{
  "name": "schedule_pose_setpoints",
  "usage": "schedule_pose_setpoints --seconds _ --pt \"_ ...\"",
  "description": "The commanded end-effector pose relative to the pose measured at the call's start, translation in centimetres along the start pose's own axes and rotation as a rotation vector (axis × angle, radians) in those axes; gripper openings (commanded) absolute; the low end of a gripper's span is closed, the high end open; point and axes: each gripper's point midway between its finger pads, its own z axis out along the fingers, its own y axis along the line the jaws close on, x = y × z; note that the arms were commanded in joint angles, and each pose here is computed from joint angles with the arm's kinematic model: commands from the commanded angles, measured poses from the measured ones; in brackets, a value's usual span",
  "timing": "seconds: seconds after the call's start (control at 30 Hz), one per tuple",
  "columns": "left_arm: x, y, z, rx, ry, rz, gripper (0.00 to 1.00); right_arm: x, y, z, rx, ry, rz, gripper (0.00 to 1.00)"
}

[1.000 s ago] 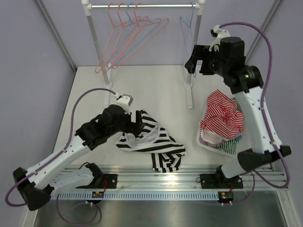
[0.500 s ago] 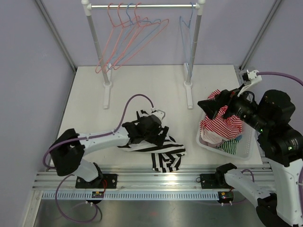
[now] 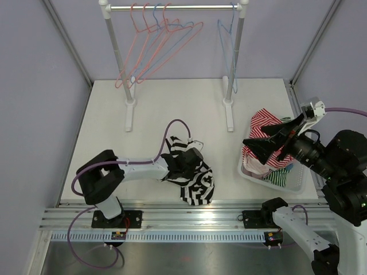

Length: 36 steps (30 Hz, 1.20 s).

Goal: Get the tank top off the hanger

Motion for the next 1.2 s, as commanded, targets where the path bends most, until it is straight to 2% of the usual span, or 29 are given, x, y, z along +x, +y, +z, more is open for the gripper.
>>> schedule_pose_setpoints --seconds 0.0,0.2,0.3,0.4,0.47,0.5,0.53,0.63,0.7,0.73,0.77,0.8,0.83,0.87,0.93,0.97,1.0,1.07,1.17 --pt "-1.4 0.3 -2.2 0.003 -0.063 -0.040 0.00 -1.2 0.6 -1.1 0.008 -0.043 -0.023 1.00" --pt "-10.2 -2.7 -12.4 0.197 -0.334 -0.092 0.00 -2.2 -1.7 -2.9 0.183 -0.097 -0.027 1.00" --pt "-14.1 -4.9 -17.3 0.307 -0.433 -0.060 0.00 -3.5 -2.6 -4.6 0.278 -0.166 -0.019 0.99" --pt "-16.1 -7.4 -19.6 0.388 -0.455 -0.007 0.00 -4.6 -3.0 -6.0 0.332 -0.221 -0.011 1.00" --pt "-18.6 -9.9 -22.6 0.486 -0.502 0.012 0.00 -5.3 -3.4 -7.1 0.379 -0.261 -0.005 0.99" --pt "-18.9 -11.1 -22.0 0.499 -0.489 0.038 0.00 -6.0 -3.2 -8.1 0.397 -0.298 -0.007 0.99" --pt "-21.0 -12.4 -24.2 0.550 -0.536 0.043 0.00 -6.4 -3.5 -8.7 0.423 -0.322 -0.007 0.99" --pt "-22.8 -15.5 -23.3 0.576 -0.529 0.095 0.00 -7.1 -2.9 -9.8 0.420 -0.352 -0.017 1.00" --pt "-26.2 -17.3 -25.9 0.626 -0.611 0.100 0.00 -7.4 -2.7 -10.2 0.421 -0.360 -0.021 0.99" --pt "-26.6 -18.5 -23.5 0.609 -0.585 0.105 0.00 -7.5 -2.7 -10.4 0.428 -0.364 -0.019 1.00" --pt "-29.2 -19.3 -26.0 0.644 -0.653 0.092 0.00 -7.5 -2.8 -10.5 0.434 -0.363 -0.017 1.00" --pt "-29.8 -20.1 -25.3 0.642 -0.652 0.106 0.00 -7.7 -2.5 -11.0 0.432 -0.377 -0.018 1.00" --pt "-29.9 -21.5 -22.2 0.631 -0.619 0.121 0.00 -7.9 -2.5 -11.3 0.436 -0.390 -0.014 0.99" --pt "-31.7 -22.6 -23.5 0.661 -0.668 0.113 0.00 -8.1 -2.3 -11.6 0.433 -0.405 -0.015 0.99" --pt "-32.9 -24.0 -22.2 0.674 -0.693 0.120 0.00 -8.3 -1.7 -12.4 0.418 -0.430 -0.017 0.99" --pt "-32.4 -25.2 -18.1 0.651 -0.648 0.126 0.00 -8.2 -1.7 -12.6 0.419 -0.431 -0.016 1.00" --pt "-33.4 -25.8 -18.5 0.672 -0.682 0.115 0.00 -8.2 -1.4 -12.9 0.412 -0.436 -0.019 0.99" --pt "-32.4 -27.4 -13.8 0.703 -0.630 0.127 0.00 -7.9 -1.2 -13.0 0.404 -0.426 -0.015 0.99" --pt "-31.8 -29.1 -9.8 0.745 -0.614 0.116 0.00 -6.9 -1.1 -12.4 0.380 -0.391 -0.008 0.99"
